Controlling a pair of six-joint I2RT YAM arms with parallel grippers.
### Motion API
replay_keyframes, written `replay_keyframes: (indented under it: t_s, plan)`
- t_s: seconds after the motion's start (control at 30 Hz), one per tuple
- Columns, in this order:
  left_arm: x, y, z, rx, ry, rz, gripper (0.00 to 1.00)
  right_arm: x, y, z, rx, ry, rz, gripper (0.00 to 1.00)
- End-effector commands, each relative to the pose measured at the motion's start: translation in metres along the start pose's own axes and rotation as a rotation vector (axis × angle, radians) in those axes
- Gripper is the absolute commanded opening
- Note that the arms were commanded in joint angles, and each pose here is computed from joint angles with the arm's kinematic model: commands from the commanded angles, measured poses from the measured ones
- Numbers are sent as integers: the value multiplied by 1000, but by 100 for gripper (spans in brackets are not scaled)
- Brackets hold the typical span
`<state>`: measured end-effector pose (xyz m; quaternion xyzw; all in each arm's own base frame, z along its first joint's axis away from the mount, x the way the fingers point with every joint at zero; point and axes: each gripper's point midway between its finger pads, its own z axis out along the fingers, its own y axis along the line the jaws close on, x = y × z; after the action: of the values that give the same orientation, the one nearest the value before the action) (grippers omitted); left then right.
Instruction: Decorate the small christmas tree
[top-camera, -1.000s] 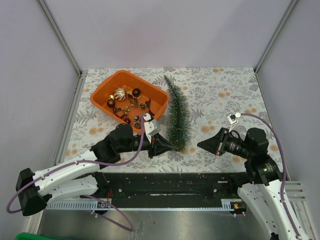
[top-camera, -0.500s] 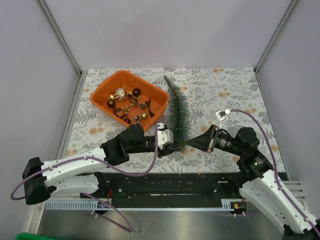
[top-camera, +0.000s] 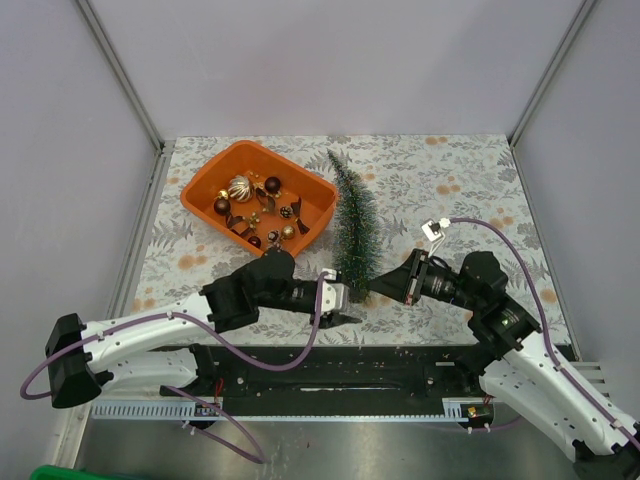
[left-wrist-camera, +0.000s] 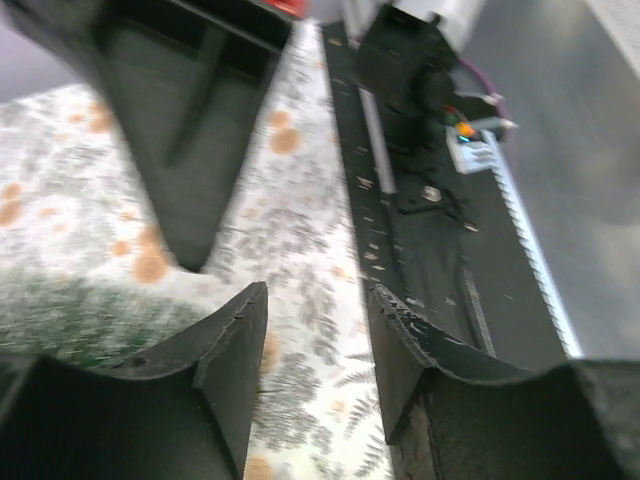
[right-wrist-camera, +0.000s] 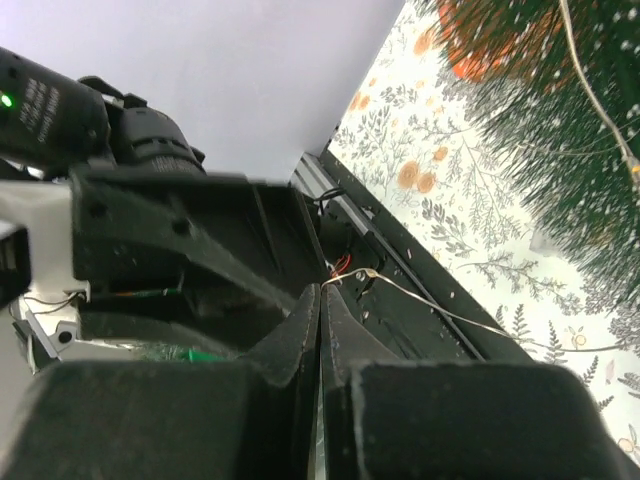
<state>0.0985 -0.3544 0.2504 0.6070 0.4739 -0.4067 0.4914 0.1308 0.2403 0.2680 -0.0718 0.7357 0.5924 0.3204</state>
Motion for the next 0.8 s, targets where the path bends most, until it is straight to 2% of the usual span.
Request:
replay_keyframes:
  t_s: [0.0,0.1,0.2,0.5,0.63,0.77]
  plan:
    - [5,-42,-5,212,16,-3,52,-32,24,0,-47,-131,-103,0]
    - [8,-45,-6,220,22,-21,57,-33,19,2,-30,-148,-110,0]
    - [11,-39,-4,172,23,-48,58,-38,23,2,-41,-187,-128,0]
    - [17,39,-16,-258,7,-155,52,-24,18,13,-6,-170,-156,0]
    - [28,37,-23,-263,26,-225,52,-20,18,17,5,-166,-172,0]
    - [28,19,-24,-175,7,-252,62,-18,19,24,11,-164,-183,0]
